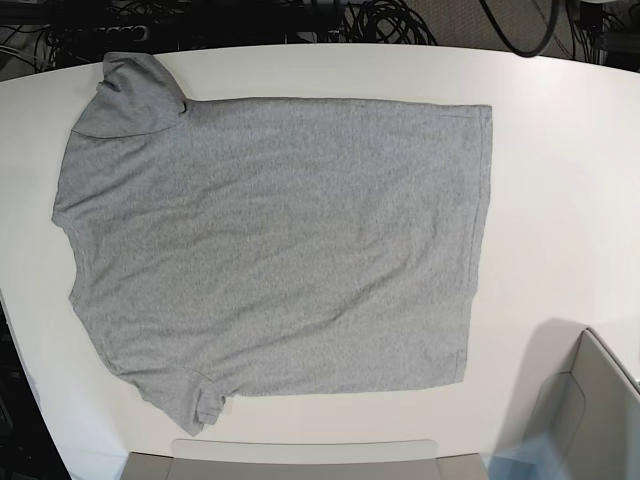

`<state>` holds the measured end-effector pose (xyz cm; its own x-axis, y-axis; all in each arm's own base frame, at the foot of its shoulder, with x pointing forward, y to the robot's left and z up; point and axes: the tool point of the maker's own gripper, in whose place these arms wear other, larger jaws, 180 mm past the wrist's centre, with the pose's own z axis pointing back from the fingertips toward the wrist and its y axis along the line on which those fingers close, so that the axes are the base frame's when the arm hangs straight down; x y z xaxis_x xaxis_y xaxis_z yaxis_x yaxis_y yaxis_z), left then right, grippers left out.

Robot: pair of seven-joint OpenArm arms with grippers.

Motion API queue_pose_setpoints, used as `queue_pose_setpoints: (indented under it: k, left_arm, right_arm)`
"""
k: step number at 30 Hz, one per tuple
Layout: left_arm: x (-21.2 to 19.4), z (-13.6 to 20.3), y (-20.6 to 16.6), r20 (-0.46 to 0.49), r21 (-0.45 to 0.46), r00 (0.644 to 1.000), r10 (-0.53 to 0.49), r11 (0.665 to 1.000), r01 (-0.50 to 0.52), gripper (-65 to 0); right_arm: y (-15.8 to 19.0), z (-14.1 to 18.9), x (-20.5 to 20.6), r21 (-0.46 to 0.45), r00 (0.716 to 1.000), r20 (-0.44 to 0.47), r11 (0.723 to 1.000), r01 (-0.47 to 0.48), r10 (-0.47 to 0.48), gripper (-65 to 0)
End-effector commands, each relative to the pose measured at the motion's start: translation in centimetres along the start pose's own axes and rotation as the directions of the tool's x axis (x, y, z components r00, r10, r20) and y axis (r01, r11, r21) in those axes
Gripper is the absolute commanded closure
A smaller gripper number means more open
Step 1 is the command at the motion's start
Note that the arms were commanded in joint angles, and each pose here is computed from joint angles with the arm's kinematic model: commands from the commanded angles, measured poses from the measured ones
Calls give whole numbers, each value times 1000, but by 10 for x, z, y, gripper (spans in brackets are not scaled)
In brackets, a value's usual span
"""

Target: Fold the T-shirt properly

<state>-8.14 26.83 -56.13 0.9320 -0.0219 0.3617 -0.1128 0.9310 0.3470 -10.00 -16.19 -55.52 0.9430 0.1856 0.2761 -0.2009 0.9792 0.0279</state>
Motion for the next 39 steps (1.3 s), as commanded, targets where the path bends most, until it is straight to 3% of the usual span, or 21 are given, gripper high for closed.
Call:
queue_pose_setpoints:
  k: [1, 4, 7, 13, 19, 29, 34, 39]
  left_arm:
    - [4, 6, 14, 25, 29, 1000, -8, 1000, 7, -1]
    - [10, 17, 30, 12, 55, 1000, -8, 998, 8, -1]
    - [24, 31, 37, 46, 58, 999, -22, 998, 20, -1]
    - [76, 61, 47, 191, 65, 981, -44, 997, 32, -1]
    - [123, 94, 53, 318, 69, 946, -62, 997, 42, -1]
    - [217, 136, 108, 541, 218, 835, -102, 976, -22, -1]
    - [279, 159, 113, 686, 231, 721, -97, 969, -90, -1]
    - [314, 168, 110, 766, 214, 638, -78, 967, -138, -1]
  right_arm:
    - [8, 12, -9, 20, 1000, -5, 1000, 3, -3, -1]
    - [10, 30, 0, 30, 999, 32, 1000, -9, 8, -1]
    - [10, 46, 17, 43, 995, 85, 998, 45, -49, -1]
    - [-19, 77, 80, 16, 963, 224, 989, 148, -148, -1]
    - [-36, 110, 135, -15, 927, 355, 991, 136, -122, -1]
    - [-40, 156, 219, -24, 820, 569, 995, 96, -66, -1]
    - [-42, 161, 247, -24, 771, 635, 996, 88, -53, -1]
    - [-45, 163, 269, -30, 730, 682, 996, 85, -42, -1]
